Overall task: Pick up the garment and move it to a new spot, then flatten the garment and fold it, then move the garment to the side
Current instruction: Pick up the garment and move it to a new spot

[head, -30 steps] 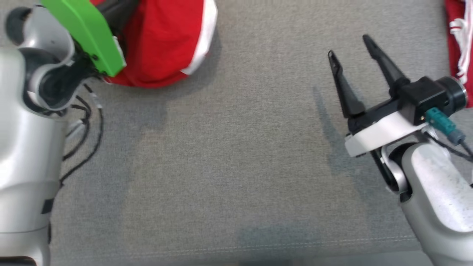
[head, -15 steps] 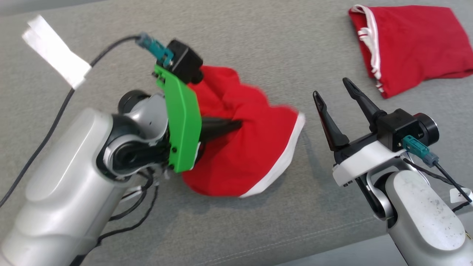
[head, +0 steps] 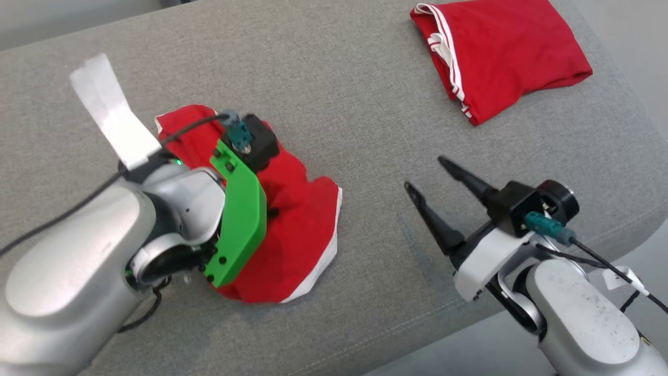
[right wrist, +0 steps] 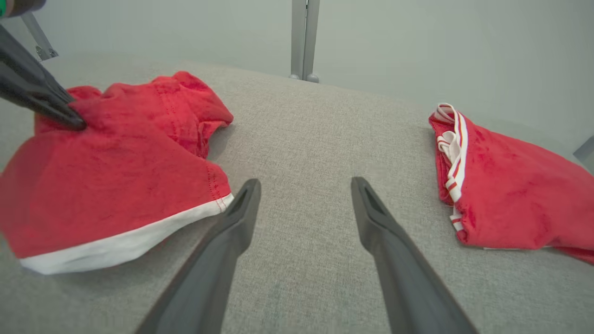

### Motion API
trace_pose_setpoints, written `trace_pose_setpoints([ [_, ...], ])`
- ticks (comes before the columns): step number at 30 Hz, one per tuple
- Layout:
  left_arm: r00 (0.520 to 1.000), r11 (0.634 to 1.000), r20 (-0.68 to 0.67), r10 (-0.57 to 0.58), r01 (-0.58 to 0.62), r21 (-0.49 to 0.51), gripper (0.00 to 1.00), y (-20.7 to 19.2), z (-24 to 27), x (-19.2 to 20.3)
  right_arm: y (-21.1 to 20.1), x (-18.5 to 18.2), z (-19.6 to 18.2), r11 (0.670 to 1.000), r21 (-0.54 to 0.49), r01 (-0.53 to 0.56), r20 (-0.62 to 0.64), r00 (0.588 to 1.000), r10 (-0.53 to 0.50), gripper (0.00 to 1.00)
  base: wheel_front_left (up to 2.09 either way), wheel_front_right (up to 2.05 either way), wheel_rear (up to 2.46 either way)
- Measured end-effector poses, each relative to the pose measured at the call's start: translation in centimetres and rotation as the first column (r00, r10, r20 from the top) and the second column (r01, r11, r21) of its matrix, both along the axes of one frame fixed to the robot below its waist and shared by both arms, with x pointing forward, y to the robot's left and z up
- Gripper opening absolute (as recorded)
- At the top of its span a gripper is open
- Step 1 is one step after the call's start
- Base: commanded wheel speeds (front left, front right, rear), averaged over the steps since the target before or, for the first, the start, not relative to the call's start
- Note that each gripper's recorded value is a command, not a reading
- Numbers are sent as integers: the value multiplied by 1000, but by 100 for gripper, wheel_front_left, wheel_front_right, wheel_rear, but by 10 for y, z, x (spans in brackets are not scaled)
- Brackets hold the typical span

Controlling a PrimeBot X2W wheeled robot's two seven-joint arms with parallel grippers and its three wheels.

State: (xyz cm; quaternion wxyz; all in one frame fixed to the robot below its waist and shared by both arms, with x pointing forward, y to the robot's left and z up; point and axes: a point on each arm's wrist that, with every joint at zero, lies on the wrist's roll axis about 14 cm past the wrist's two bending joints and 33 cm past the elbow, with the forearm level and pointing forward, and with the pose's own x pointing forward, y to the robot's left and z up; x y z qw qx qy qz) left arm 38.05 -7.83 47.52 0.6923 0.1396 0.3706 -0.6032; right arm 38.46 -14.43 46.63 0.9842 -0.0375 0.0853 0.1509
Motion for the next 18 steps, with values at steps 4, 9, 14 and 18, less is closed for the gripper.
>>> trace_pose_setpoints([
  [4,999,1000,-33,-15,14,-14,100,-2,-9,-10,-1,-11,-27,997,-53,-51,-104,994,45,100,0,0,0],
  [9,998,995,20,55,-53,-83,100,1,2,7,5,-8,-40,985,-110,-133,-154,981,116,100,0,0,0],
  [14,978,974,109,179,-161,-159,100,18,19,34,22,5,-46,952,-181,-247,-182,960,214,100,0,0,0],
  [18,945,939,140,295,-260,-224,100,42,31,52,42,5,-58,931,-178,-318,-227,934,276,100,0,0,0],
])
